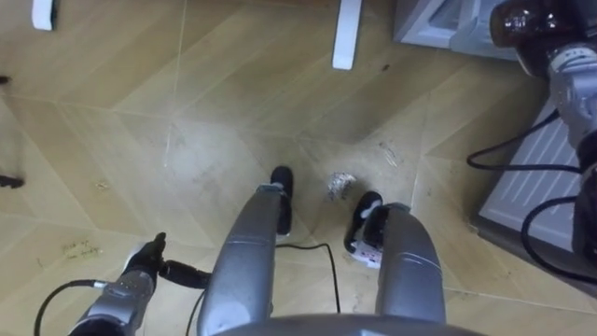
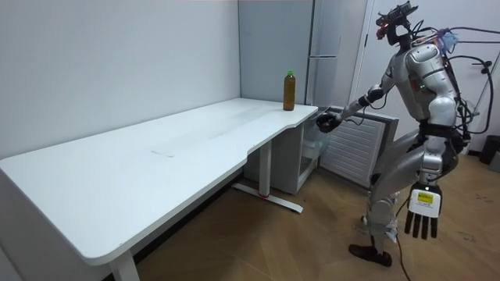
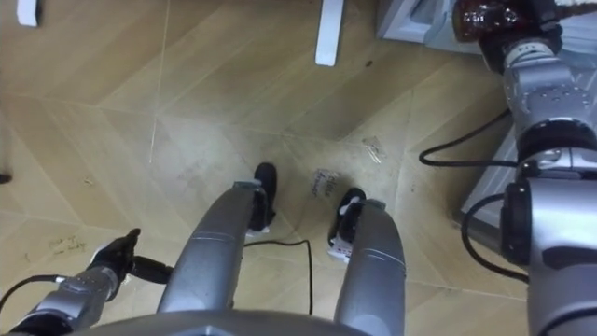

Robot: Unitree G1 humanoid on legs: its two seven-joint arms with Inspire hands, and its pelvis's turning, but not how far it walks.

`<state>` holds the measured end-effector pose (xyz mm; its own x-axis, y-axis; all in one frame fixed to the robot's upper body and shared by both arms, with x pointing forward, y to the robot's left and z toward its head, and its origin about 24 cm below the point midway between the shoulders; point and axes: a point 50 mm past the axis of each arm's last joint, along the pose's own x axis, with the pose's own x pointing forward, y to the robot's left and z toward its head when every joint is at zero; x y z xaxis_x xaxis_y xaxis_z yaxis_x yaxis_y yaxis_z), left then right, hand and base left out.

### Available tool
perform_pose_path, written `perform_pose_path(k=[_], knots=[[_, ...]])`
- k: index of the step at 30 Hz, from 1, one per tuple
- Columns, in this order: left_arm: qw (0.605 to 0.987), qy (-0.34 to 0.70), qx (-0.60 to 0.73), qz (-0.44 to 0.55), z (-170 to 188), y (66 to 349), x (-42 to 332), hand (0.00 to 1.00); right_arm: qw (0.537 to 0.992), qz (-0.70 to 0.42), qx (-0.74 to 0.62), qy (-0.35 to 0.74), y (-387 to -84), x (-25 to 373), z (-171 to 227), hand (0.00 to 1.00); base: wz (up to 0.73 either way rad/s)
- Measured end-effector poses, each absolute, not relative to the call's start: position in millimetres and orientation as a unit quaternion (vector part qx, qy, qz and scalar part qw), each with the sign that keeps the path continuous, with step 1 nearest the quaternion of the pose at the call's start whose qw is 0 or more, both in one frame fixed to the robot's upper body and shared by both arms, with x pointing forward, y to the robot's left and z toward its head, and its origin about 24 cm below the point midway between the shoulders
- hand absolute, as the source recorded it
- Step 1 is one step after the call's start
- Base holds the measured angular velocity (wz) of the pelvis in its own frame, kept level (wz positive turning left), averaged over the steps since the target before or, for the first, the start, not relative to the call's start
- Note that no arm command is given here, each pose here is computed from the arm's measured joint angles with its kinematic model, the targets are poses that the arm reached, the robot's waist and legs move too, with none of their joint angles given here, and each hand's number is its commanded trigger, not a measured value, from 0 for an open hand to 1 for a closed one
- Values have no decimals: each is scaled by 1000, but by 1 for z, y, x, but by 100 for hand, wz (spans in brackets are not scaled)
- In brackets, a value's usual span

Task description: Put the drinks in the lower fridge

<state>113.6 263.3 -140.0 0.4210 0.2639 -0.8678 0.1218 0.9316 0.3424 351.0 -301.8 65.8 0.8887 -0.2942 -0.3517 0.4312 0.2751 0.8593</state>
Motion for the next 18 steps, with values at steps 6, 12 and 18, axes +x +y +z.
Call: perform_pose_path(k=[6, 12, 18], knots=[[827, 527, 189, 46, -138, 265, 116, 0, 796, -241, 551, 69, -298, 357, 74, 0, -1], [825, 530, 189, 45, -138, 265, 116, 0, 795, -244, 552, 66, -299, 359, 79, 0, 0], [832, 520, 187, 42, -136, 263, 120, 0, 796, -244, 550, 61, -301, 361, 85, 0, 0]])
